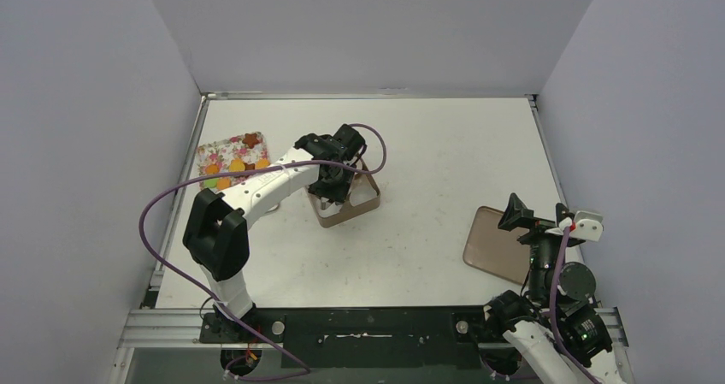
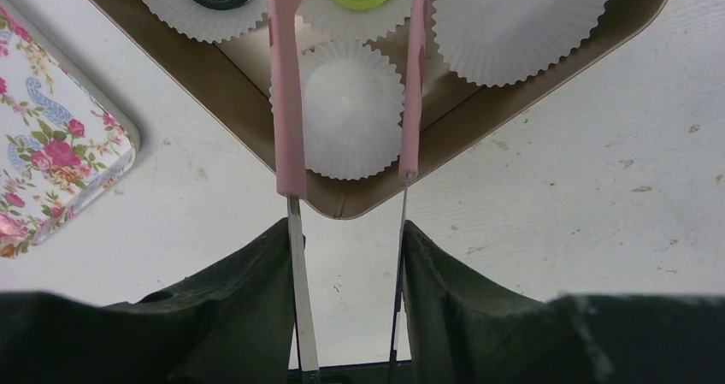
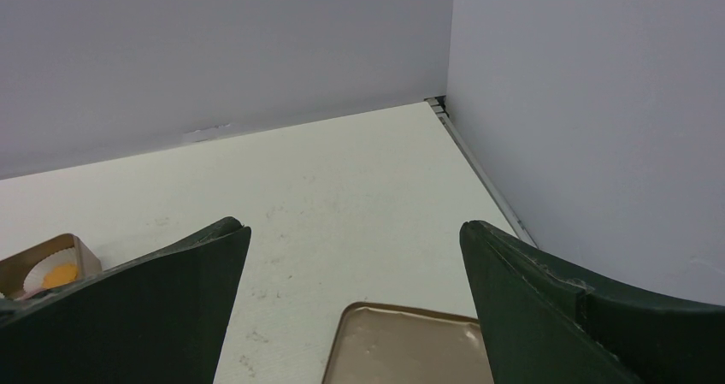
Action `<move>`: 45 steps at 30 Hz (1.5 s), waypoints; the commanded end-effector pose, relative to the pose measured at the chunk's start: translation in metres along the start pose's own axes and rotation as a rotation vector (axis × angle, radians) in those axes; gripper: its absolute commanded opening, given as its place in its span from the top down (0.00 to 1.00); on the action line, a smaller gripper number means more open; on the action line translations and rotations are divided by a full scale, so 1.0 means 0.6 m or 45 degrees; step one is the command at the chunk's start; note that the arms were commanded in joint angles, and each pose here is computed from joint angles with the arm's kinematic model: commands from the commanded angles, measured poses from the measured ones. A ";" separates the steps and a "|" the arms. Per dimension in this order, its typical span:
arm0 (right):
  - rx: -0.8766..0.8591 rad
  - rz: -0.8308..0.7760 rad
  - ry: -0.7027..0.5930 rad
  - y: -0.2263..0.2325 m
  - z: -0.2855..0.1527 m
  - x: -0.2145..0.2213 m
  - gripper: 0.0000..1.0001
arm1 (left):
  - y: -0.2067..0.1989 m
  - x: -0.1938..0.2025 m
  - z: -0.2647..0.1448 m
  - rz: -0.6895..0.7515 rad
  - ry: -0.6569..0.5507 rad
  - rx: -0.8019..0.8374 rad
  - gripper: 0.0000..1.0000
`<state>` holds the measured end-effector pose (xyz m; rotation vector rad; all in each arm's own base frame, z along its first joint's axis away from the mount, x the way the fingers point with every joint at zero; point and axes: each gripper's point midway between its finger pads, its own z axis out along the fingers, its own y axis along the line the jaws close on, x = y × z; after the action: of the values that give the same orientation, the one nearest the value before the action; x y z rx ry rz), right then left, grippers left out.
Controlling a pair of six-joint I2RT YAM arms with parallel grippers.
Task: Pack the cookies
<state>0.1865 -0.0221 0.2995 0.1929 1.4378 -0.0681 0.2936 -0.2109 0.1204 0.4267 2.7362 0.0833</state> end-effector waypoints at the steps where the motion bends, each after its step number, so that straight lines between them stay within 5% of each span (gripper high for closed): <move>1: -0.002 0.017 -0.028 0.003 0.003 -0.007 0.00 | 0.001 -0.013 -0.002 -0.001 -0.052 -0.012 0.58; 22: -0.003 0.016 -0.028 0.003 0.003 -0.008 0.00 | 0.062 -0.057 -0.096 -0.156 -0.244 -0.023 0.62; 45: -0.003 0.022 -0.036 0.002 0.001 -0.009 0.00 | 0.373 0.009 -0.068 -0.743 -0.234 -0.345 0.64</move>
<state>0.1876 -0.0215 0.2965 0.1872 1.4445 -0.0737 0.3196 -0.0131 0.1629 -0.3570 2.6350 0.2325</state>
